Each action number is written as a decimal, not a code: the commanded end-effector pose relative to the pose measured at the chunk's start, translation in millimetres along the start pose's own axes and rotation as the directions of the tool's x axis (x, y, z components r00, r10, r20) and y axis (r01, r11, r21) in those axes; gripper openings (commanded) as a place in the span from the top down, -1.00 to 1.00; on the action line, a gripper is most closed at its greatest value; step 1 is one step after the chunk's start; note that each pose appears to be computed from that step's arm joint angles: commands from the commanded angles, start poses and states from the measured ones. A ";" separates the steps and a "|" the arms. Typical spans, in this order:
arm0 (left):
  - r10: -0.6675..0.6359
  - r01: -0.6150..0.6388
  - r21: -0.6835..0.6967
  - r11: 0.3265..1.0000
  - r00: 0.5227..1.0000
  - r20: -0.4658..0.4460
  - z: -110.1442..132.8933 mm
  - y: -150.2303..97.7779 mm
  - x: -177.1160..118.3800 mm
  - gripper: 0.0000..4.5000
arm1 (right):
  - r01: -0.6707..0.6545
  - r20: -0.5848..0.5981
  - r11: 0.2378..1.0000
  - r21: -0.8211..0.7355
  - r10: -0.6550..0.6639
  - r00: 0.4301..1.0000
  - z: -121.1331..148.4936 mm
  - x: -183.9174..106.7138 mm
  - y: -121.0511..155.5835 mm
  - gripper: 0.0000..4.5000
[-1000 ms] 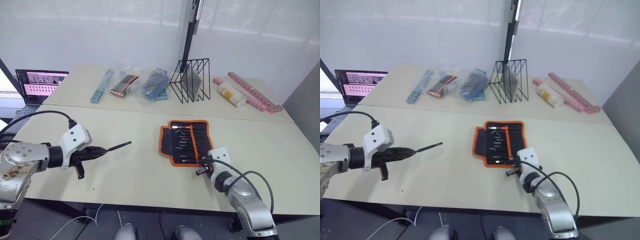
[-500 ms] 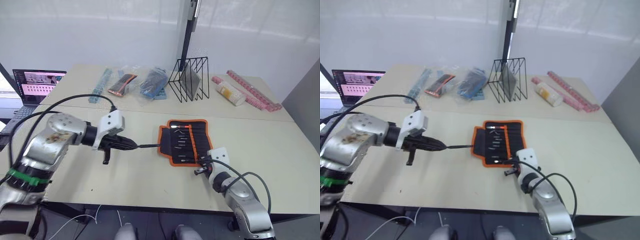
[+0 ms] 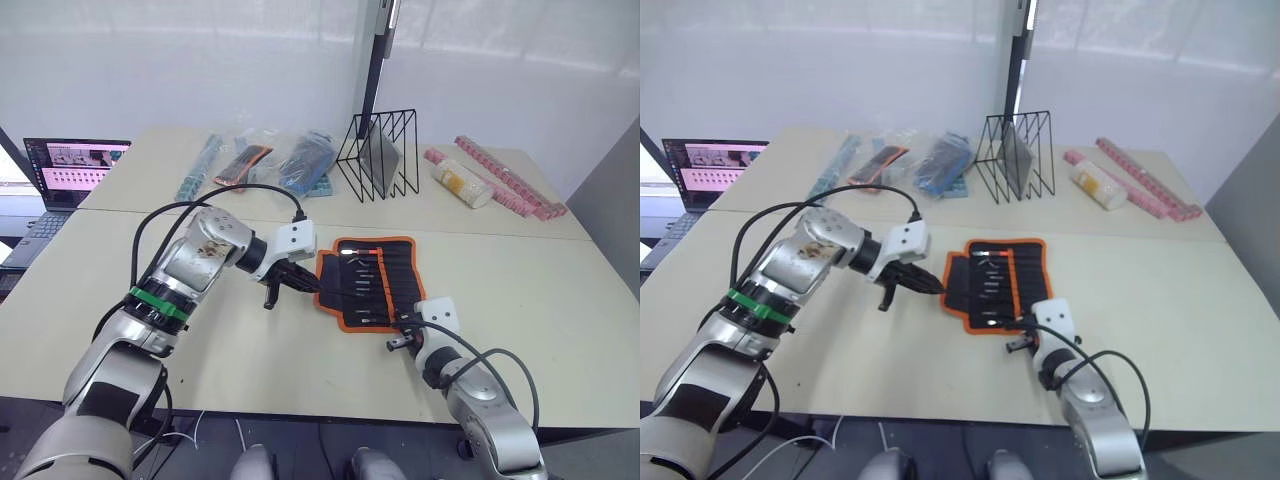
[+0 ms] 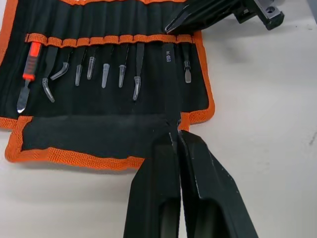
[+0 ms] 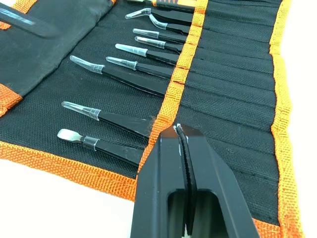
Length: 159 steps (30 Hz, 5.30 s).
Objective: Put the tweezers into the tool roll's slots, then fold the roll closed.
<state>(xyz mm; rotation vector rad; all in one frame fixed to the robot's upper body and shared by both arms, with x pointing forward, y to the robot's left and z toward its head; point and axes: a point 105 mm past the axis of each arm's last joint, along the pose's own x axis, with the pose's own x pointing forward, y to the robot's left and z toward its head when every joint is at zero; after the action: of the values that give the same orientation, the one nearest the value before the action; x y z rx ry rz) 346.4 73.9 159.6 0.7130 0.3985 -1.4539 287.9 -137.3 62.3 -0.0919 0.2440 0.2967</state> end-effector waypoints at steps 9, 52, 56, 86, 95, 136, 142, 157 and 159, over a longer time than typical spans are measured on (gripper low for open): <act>-0.002 0.008 0.084 0.996 0.998 -0.068 12.3 16.4 33.8 0.99 | -0.005 -0.165 0.999 0.037 0.011 0.986 -40.2 -5.3 5.6 1.00; 0.033 -0.036 0.086 0.996 0.999 0.038 49.0 15.5 131.3 0.68 | -0.010 -0.215 0.999 0.040 0.018 0.977 -48.7 -12.2 12.1 1.00; 0.048 -0.055 0.106 0.993 0.996 0.072 57.3 22.0 112.1 0.07 | -0.012 -0.214 0.999 0.039 0.020 0.977 -48.8 -11.3 11.7 1.00; 0.865 -0.774 -0.474 0.421 0.499 -0.046 -152.1 -103.9 -176.8 -1.00 | 0.005 0.163 0.993 -0.115 0.014 0.987 49.4 -57.3 -108.5 0.00; 0.905 -0.822 -0.487 0.297 0.404 -0.130 -168.2 -140.9 -210.9 -1.00 | 0.099 0.145 0.989 -0.107 -0.083 0.986 15.2 -86.7 -164.6 -0.96; 0.568 -0.500 -0.278 0.820 0.772 0.286 -56.7 -108.5 -92.0 -1.00 | -0.114 0.121 0.734 -0.669 0.259 0.958 55.5 48.7 84.6 -0.96; 0.564 -0.506 -0.254 0.824 0.772 0.293 -56.6 -112.9 -96.1 -1.00 | -0.114 0.153 0.735 -0.669 0.286 0.946 61.1 49.8 91.5 -0.73; 0.574 -0.517 -0.254 0.817 0.768 0.284 -63.3 -107.1 -99.5 -1.00 | -0.172 0.158 0.769 -0.616 0.334 0.929 66.0 44.1 93.4 0.99; 0.556 -0.502 -0.244 0.830 0.781 0.285 -64.5 -105.2 -97.3 -1.00 | -0.236 0.161 0.758 -0.609 0.409 0.898 67.9 35.8 100.0 0.99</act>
<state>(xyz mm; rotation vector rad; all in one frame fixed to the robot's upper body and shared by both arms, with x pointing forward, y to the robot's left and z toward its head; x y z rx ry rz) 243.3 194.8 147.6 0.3504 0.0500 -0.9387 315.9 -32.1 92.8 -0.6633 -0.0441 0.6673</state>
